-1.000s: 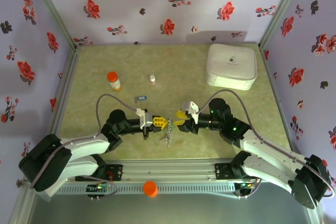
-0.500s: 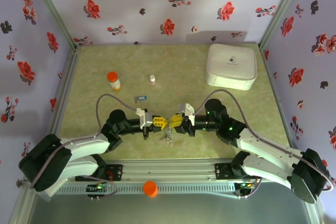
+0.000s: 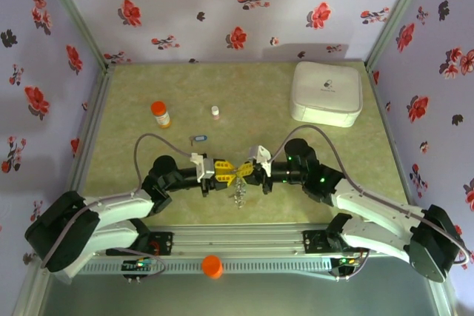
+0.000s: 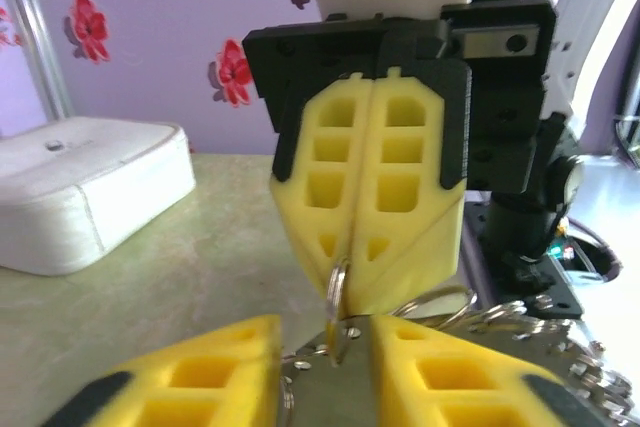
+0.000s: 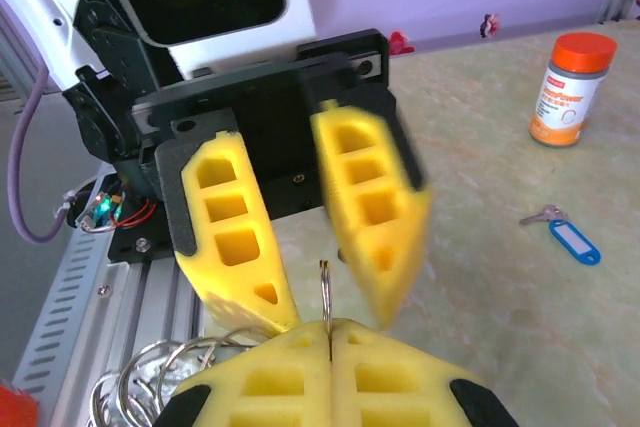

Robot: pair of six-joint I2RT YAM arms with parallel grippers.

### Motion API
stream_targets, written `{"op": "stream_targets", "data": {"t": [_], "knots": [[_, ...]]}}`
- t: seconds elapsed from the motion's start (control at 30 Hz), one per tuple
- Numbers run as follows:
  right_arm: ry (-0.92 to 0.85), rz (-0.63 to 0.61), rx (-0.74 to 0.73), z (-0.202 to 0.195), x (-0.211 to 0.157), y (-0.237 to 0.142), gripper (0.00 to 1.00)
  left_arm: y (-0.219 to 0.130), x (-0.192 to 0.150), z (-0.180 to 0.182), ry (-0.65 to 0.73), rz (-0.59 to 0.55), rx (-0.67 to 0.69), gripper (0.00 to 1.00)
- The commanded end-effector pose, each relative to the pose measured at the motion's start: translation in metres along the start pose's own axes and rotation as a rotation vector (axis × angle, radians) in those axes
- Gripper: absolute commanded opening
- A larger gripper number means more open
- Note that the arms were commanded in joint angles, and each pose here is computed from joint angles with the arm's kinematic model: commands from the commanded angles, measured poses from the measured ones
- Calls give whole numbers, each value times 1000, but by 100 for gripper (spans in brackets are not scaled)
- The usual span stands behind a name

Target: Put the keys on the keyring

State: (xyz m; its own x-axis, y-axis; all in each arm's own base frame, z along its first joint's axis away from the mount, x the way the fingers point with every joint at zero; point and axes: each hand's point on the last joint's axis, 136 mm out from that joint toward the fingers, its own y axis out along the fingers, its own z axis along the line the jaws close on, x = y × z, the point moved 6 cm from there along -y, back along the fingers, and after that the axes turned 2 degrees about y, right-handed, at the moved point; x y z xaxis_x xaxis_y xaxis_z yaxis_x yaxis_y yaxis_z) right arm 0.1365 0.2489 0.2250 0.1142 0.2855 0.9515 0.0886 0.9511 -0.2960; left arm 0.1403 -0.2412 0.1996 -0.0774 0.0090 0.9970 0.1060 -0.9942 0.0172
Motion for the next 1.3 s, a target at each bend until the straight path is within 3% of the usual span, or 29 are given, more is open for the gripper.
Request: {"op": "stream_targets", "data": {"t": [0.0,0.13,0.37,0.73,0.87,1.0,1.07,1.13,1.27], "knots": [[-85,35,-34,1,19,-9,0,-3,7,3,33,0,48,37],[-119,217,-37,1,15,-14,0,-1,-2,1,37,124,30,37],[-172,433,0,2,17,-14,0,3,8,1,84,167,13,33],[-242,539,48,3,33,1,0,10,12,0,84,195,-41,25],[-261,584,55,3,34,7,0,11,13,0,89,194,-44,14],[-245,522,27,3,43,6,0,11,15,-1,92,176,-47,1],[-189,428,-37,-5,47,-3,24,10,16,-1,94,144,-28,0],[-83,266,-60,-13,49,-18,37,8,17,0,95,88,8,0],[-55,47,-28,-5,36,-29,40,4,17,-1,70,-23,41,0]]}}
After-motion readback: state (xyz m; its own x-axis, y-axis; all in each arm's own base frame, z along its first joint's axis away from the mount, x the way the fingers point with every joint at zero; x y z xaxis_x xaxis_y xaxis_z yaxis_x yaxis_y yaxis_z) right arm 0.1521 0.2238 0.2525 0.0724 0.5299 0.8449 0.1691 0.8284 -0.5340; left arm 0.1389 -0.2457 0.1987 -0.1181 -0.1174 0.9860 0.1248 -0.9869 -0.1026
